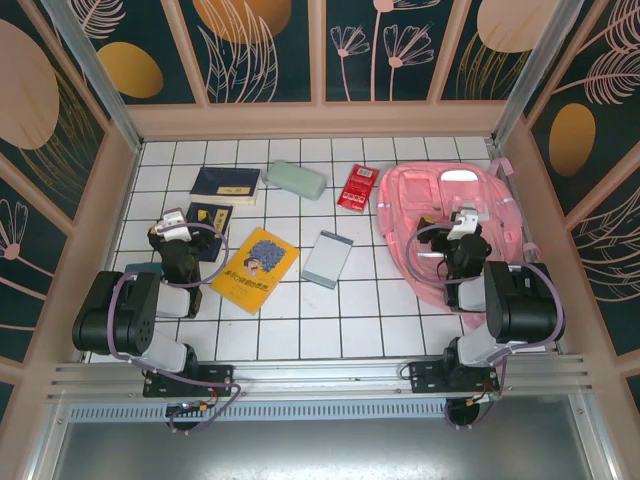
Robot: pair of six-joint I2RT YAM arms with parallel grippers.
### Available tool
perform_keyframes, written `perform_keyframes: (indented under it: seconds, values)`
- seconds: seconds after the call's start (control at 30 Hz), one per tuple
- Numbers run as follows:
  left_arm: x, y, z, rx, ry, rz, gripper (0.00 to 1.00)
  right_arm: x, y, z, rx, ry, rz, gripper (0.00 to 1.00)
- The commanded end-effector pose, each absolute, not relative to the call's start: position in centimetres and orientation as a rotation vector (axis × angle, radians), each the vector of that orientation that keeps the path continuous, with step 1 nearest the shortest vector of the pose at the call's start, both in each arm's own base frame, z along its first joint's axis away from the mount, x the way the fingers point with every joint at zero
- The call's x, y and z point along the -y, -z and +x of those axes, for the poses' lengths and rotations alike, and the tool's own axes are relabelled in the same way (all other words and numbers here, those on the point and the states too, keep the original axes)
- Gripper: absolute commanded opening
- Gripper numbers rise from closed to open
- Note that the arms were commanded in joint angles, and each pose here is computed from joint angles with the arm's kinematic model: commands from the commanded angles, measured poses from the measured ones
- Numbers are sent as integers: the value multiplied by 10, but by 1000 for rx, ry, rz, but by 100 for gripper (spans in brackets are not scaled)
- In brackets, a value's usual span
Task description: Pack the student bag
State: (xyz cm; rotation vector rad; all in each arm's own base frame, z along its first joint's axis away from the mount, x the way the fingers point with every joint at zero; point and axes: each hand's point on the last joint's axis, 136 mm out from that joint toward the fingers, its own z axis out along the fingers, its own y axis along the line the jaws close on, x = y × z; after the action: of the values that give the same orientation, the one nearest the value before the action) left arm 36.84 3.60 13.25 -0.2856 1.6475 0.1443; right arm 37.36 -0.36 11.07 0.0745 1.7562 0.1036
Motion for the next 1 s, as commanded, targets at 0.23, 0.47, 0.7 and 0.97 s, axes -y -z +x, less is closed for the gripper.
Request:
perform_keyframes:
  seconds: [0.23,0.47,0.7,0.97]
  values:
    - [-36,-138,368,-1624,-141,-275,99,6,-120,379,-1724,-97,85,99]
    - [-36,-139,368,-1622,-141,-275,99,7,-120,379,-1723,-98,87,99]
    - [-36,-138,369,-1624,-138,-275,99,7,-120,379,-1724,-98,87,99]
    - [-42,-156,383,-1692,-183,-304,99,16,-125,375,-1699,-4,160,99]
